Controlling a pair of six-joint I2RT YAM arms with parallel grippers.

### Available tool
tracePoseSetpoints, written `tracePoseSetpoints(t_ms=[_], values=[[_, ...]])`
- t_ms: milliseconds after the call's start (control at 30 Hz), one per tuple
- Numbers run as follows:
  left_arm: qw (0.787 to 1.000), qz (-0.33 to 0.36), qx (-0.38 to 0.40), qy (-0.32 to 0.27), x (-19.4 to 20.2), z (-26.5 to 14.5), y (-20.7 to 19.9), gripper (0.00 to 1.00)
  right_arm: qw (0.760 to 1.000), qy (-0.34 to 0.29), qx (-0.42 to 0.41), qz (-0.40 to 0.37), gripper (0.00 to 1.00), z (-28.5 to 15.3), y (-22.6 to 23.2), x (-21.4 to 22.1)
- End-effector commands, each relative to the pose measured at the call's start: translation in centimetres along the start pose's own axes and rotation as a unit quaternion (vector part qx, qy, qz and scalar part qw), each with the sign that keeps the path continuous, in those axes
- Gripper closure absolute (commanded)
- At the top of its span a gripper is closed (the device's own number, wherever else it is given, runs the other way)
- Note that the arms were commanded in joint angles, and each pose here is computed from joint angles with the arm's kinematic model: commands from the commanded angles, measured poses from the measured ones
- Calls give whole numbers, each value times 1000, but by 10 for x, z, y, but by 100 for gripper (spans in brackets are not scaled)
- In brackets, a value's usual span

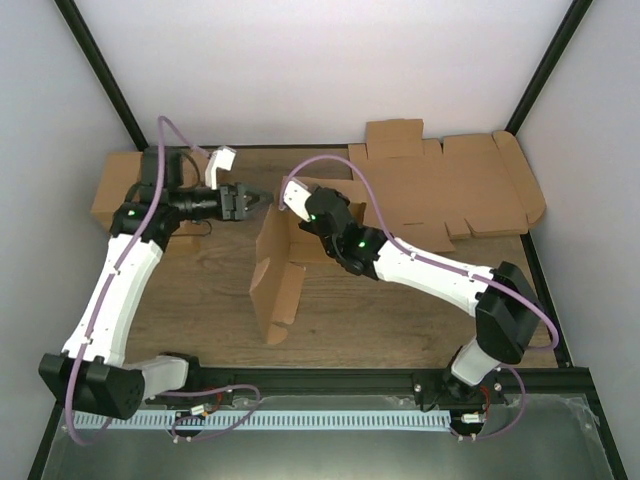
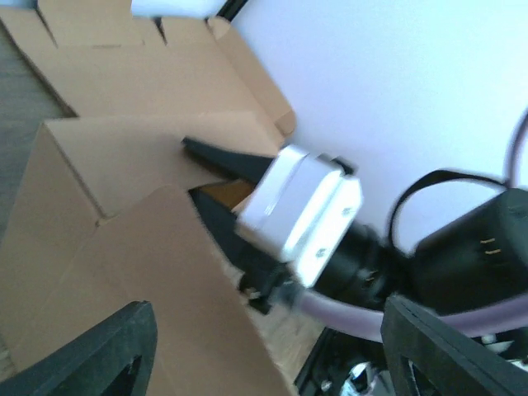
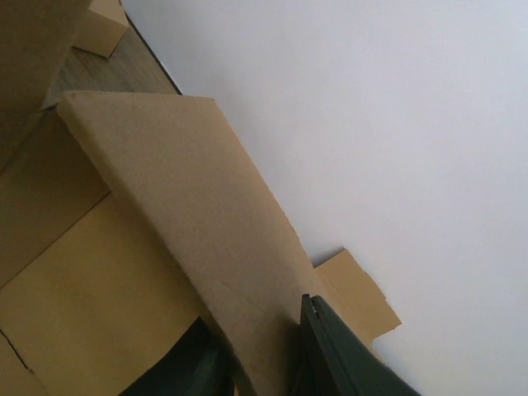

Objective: Fold the paper box

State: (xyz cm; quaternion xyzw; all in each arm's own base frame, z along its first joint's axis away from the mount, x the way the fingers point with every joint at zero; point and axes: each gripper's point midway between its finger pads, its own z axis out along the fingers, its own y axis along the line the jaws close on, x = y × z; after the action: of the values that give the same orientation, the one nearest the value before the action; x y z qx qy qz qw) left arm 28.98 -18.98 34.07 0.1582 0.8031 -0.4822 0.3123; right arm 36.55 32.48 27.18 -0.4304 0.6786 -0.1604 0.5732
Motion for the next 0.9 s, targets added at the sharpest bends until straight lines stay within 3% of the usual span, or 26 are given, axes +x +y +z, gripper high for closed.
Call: tracePoseSetpoints(t_ms=[0, 200, 367, 467, 667, 867], values=[[995, 71, 27, -66, -34, -36, -64, 19, 1000, -5, -10, 27, 84, -10, -2, -1], [977, 143, -35, -156, -73, -91, -116, 17, 987, -43, -58, 142, 84, -30, -39, -30], [948, 180, -125, -231, -88, -135, -130, 11, 963, -19, -110, 246, 86, -28, -74, -32], [940, 186, -147, -246, -88, -146, -132, 10, 940, 18, -151, 305, 87, -22, -85, -23], [951, 160, -161, -210, -82, -130, -108, 10, 899, 132, -209, 361, 87, -8, -51, 29], [951, 145, -188, -197, -72, -122, -81, 10, 827, 198, -312, 424, 86, -18, 40, 104]])
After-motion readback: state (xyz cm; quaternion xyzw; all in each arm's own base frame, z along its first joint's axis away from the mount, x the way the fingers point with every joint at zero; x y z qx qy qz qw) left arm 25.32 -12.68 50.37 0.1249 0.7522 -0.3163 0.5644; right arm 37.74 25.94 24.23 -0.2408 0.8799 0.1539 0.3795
